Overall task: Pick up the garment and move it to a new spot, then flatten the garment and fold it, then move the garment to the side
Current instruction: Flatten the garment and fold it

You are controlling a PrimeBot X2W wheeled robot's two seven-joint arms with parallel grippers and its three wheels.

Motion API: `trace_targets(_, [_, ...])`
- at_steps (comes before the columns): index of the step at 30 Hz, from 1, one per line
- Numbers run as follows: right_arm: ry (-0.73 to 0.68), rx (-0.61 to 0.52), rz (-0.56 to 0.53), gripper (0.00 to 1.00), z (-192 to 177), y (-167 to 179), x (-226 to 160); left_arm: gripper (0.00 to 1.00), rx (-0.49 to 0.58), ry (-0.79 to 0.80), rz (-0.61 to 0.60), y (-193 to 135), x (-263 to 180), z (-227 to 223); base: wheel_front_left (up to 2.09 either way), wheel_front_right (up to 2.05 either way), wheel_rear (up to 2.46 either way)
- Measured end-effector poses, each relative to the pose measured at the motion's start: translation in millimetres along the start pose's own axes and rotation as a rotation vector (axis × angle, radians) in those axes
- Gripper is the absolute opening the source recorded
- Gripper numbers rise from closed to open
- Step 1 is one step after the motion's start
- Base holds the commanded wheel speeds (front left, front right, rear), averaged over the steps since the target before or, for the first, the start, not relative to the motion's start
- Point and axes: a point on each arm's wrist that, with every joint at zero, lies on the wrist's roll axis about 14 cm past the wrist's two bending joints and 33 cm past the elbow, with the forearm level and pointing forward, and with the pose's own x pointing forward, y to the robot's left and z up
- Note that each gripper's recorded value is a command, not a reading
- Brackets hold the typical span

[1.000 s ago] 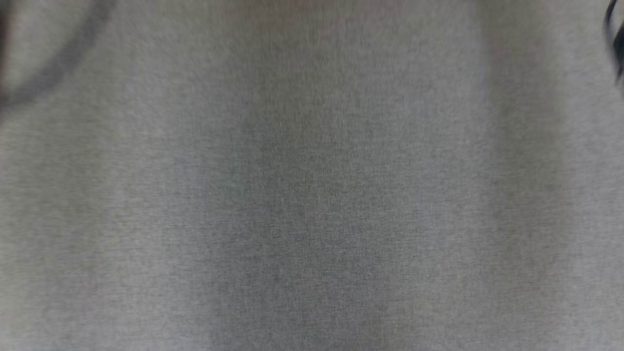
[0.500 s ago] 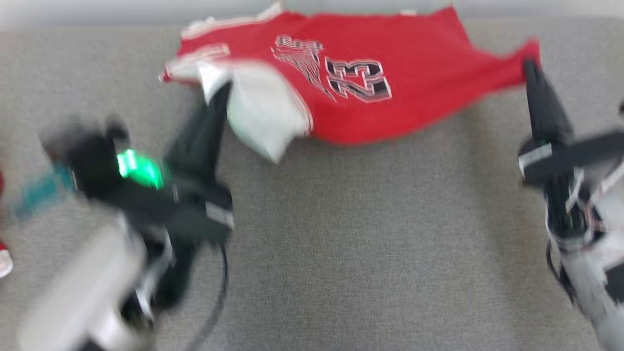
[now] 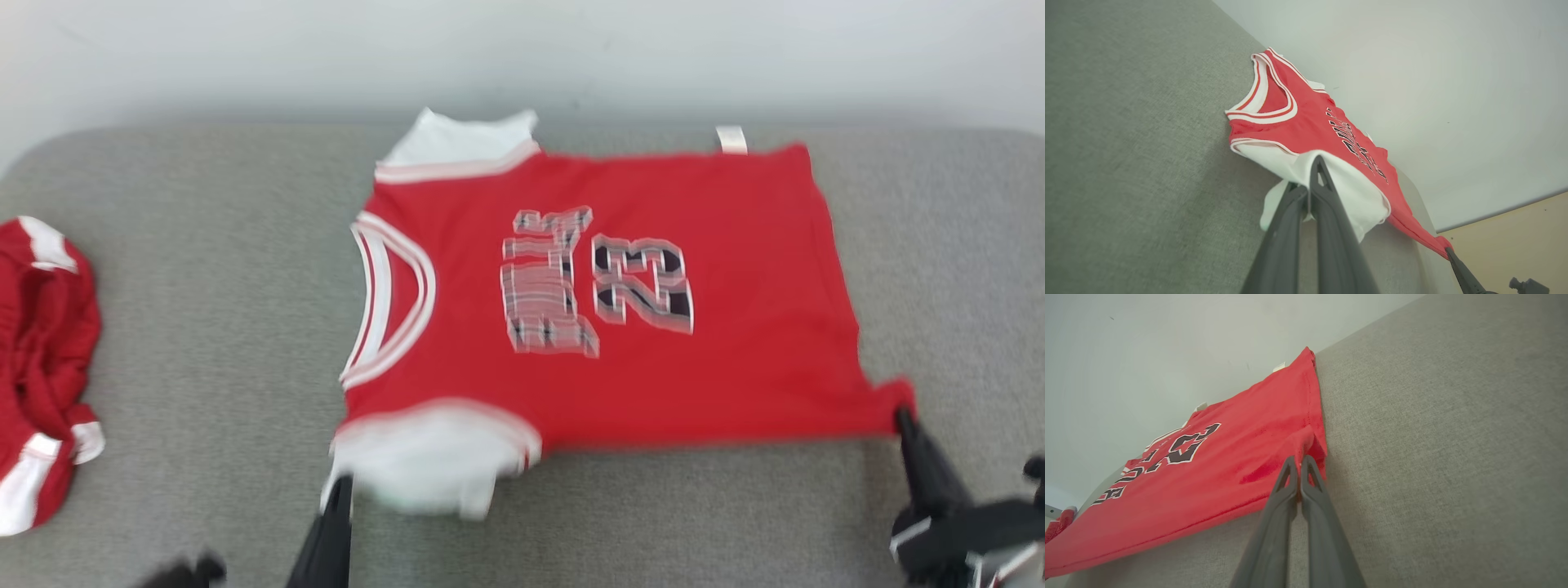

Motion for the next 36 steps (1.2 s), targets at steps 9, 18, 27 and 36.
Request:
trace_targets(9, [0.125,-0.002,-0.075,0.0,-49.1,-18.8,-54.3,0.0,-0.04,0.039,0.203,51.6,-76.4,-37.6,0.0,0.0,0.0])
trace_targets(18, [0.178,-0.009,-0.067,0.0,-61.6,-13.1,-72.6,0.0,0.036,0.039,0.229,66.8,-91.5,-37.0,0.0,0.0,0.0])
trace_targets(27, [0.161,-0.008,-0.021,0.0,-44.6,4.6,-60.1,0.0,0.169,0.028,0.066,33.2,-48.7,-11.6,0.0,0.0,0.0])
trace_targets(36, [0.159,-0.047,-0.015,0.0,-27.7,13.4,-25.8,0.0,0.271,0.101,0.001,26.3,7.5,-3.0,0.0,0.0,0.0])
